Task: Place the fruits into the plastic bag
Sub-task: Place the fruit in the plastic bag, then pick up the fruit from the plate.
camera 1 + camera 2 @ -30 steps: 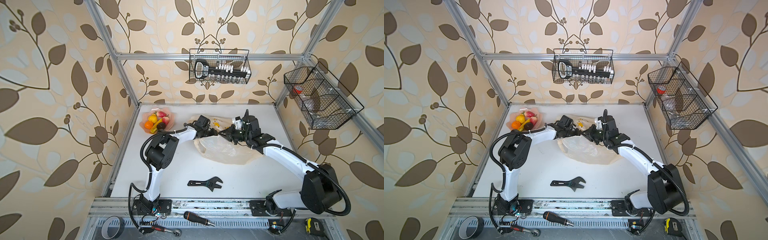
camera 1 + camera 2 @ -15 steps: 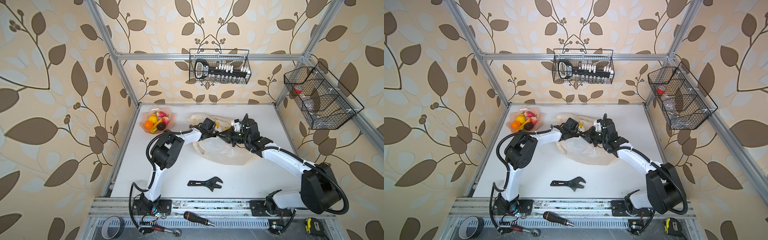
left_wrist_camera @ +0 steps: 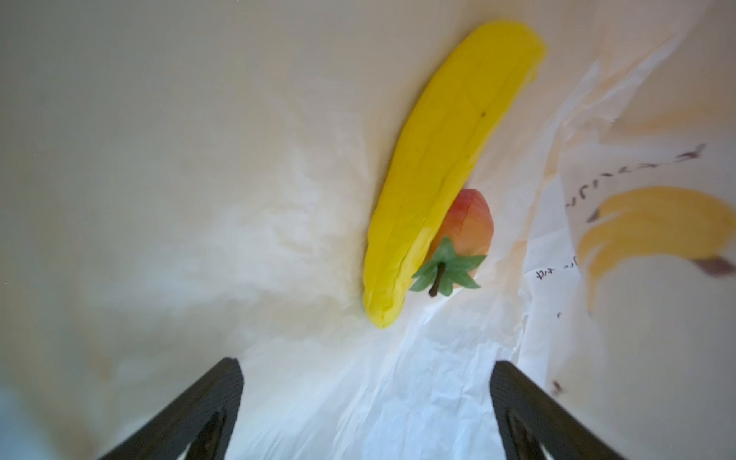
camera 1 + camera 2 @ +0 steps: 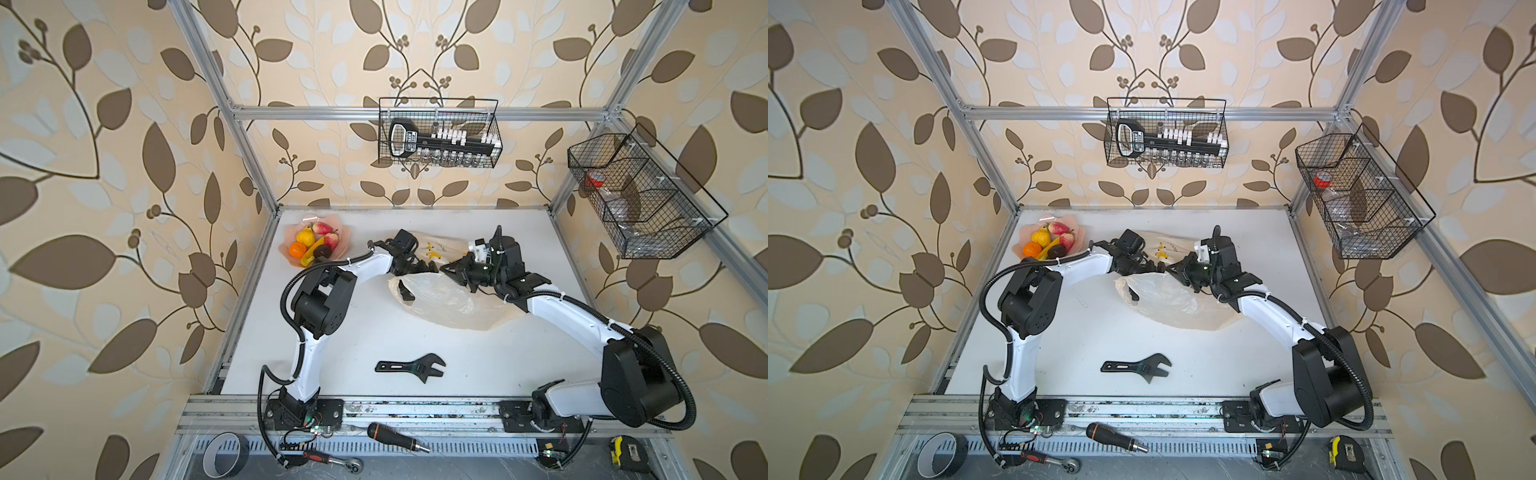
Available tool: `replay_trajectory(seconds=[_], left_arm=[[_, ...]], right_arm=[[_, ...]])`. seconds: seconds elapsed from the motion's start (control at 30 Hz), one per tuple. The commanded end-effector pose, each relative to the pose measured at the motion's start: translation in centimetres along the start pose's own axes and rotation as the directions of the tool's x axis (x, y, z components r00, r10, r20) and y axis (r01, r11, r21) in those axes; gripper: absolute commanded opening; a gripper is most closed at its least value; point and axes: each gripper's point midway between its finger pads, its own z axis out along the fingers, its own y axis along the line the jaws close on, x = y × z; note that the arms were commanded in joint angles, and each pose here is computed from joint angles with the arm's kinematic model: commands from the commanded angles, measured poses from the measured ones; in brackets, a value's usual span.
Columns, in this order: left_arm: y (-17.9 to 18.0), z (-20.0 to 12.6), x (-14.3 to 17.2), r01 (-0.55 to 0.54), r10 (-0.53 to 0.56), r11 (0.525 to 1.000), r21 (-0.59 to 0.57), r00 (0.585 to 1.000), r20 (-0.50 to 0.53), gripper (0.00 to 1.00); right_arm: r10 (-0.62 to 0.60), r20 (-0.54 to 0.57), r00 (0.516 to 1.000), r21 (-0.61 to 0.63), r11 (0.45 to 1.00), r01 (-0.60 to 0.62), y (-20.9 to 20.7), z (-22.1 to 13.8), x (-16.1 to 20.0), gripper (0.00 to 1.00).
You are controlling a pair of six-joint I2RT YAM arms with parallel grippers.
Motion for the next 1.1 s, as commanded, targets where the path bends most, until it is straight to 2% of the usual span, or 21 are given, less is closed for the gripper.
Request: replay_trajectory(seconds=[0.0, 0.27, 0.5, 0.63, 0.73, 0.87, 0.93, 1.07], left_arm=[[-1.6, -5.8, 0.7, -0.123, 0.123, 0.992, -0.018, 0.991, 0.043, 0.99], [-0.3, -12.6, 0.3, -0.202, 0.205, 0.977, -0.066, 0.977, 0.061, 0.99], [1.2, -17.3, -0.4, -0.202, 0.208, 0.977, -0.061, 0.973, 0.098, 0.99], [4.1, -21.7, -2.9, -0.111, 0.133, 0.989, -0.102, 0.963, 0.234, 0.98], [7.1, -25.9, -5.0, -0.033, 0.098, 0.982, -0.187, 0.933, 0.346, 0.97], [12.0, -30.4, -7.6, 0.083, 0.114, 0.913, -0.399, 0.887, 0.447, 0.90], [13.6, -31.8, -8.5, 0.134, 0.108, 0.888, -0.440, 0.869, 0.482, 0.84], [14.7, -32.7, -10.1, 0.166, 0.099, 0.884, -0.437, 0.848, 0.521, 0.79]], right_arm=[[-0.010, -0.001, 1.000, -0.004, 1.000, 0.010, 0.5, -0.9, 0.0, 0.00], [-0.019, 0.008, 1.000, 0.005, 1.000, 0.019, 0.5, -1.2, -0.6, 0.00], [-0.021, 0.010, 1.000, 0.007, 1.000, 0.021, 0.6, -1.2, -0.8, 0.00], [-0.025, 0.011, 1.000, 0.009, 1.000, 0.025, 0.6, -1.2, -0.8, 0.00], [-0.028, 0.009, 1.000, 0.013, 1.000, 0.028, 0.5, -1.3, -0.8, 0.00], [-0.033, 0.010, 0.999, 0.018, 0.999, 0.033, 0.6, -1.3, -0.8, 0.00], [-0.038, 0.010, 0.999, 0.019, 0.999, 0.038, 0.7, -1.4, -0.8, 0.00], [-0.044, 0.012, 0.999, 0.029, 0.999, 0.044, 0.7, -1.4, -0.9, 0.00]])
